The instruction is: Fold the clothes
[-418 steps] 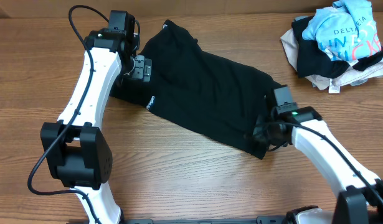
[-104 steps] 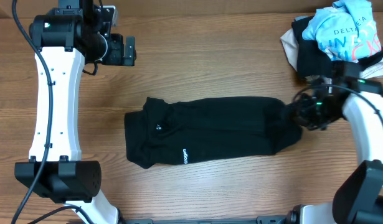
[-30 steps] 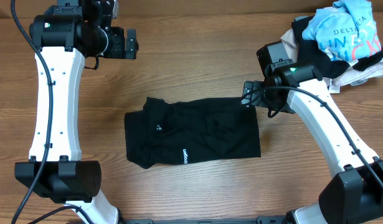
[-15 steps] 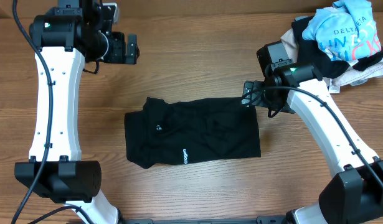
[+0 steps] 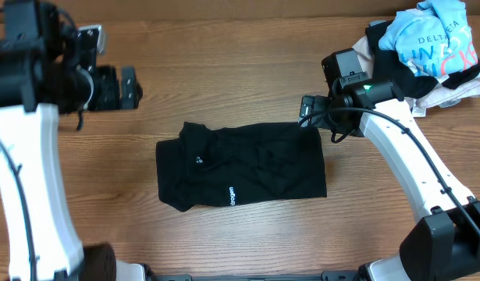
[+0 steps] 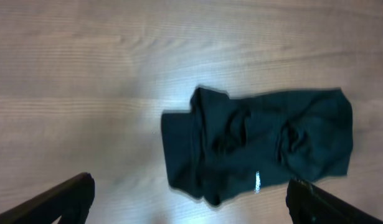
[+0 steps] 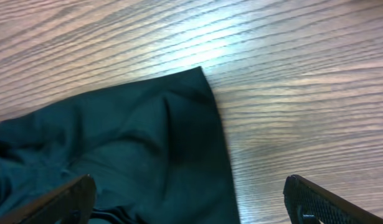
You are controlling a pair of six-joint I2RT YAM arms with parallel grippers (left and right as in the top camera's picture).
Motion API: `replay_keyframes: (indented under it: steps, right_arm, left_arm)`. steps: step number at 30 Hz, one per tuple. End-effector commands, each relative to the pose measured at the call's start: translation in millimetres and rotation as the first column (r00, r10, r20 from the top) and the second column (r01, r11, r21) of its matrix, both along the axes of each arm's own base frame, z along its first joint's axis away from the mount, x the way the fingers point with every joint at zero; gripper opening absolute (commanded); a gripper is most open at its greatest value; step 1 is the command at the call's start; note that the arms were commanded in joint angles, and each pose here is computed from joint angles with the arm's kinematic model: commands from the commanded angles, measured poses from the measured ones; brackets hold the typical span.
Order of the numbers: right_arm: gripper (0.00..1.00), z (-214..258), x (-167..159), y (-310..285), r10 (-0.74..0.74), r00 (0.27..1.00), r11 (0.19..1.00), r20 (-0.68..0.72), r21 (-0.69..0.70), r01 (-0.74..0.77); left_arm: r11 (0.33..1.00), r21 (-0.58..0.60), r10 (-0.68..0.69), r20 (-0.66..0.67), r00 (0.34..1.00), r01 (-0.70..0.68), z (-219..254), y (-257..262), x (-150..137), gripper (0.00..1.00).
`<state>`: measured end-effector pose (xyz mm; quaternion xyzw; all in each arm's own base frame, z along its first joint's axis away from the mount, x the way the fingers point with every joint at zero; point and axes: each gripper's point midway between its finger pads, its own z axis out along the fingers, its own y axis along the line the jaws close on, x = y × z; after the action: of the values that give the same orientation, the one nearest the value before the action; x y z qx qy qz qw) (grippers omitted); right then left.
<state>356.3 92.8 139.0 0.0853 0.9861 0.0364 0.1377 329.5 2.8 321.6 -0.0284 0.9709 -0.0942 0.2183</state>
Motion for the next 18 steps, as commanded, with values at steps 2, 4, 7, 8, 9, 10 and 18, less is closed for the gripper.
replay_keyframes:
  steps: [2, 4, 7, 8, 9, 10, 18]
  right_arm:
    - [1.0, 19, 10, 0, -0.019, 0.998, 0.998, 0.064, 0.057, 0.016]
    - [1.0, 21, 13, -8, -0.043, 0.996, 0.997, 0.073, 0.062, 0.038]
    - [1.0, 30, 17, -31, -0.105, 0.99, 0.993, 0.097, 0.07, 0.098]
    - [1.0, 32, 18, -37, -0.118, 0.988, 0.991, 0.104, 0.074, 0.11]
    - [1.0, 36, 18, -44, -0.133, 0.985, 0.989, 0.112, 0.078, 0.124]
    - [1.0, 38, 17, -48, -0.141, 0.983, 0.988, 0.116, 0.077, 0.132]
    - [1.0, 39, 15, -75, -0.154, 0.982, 0.988, 0.113, 0.051, 0.149]
  left_arm:
    - [0.998, 0.019, 0.058, -0.062, 0.996, -0.057, -4, 6, -22, 1.0]
    - [0.998, 0.012, 0.058, -0.097, 0.994, -0.057, -15, 5, -23, 1.0]
    - [0.998, 0.007, 0.057, -0.164, 0.985, -0.056, -52, 5, -18, 1.0]
    - [0.998, 0.006, 0.056, -0.182, 0.982, -0.056, -67, 6, -16, 1.0]
    - [0.999, 0.005, 0.054, -0.198, 0.979, -0.054, -82, 6, -14, 1.0]
    - [0.999, 0.004, 0.052, -0.212, 0.976, -0.052, -95, 6, -12, 1.0]
    - [0.98, -0.195, -0.071, -0.215, 0.974, 0.029, -183, -27, -5, 0.94]
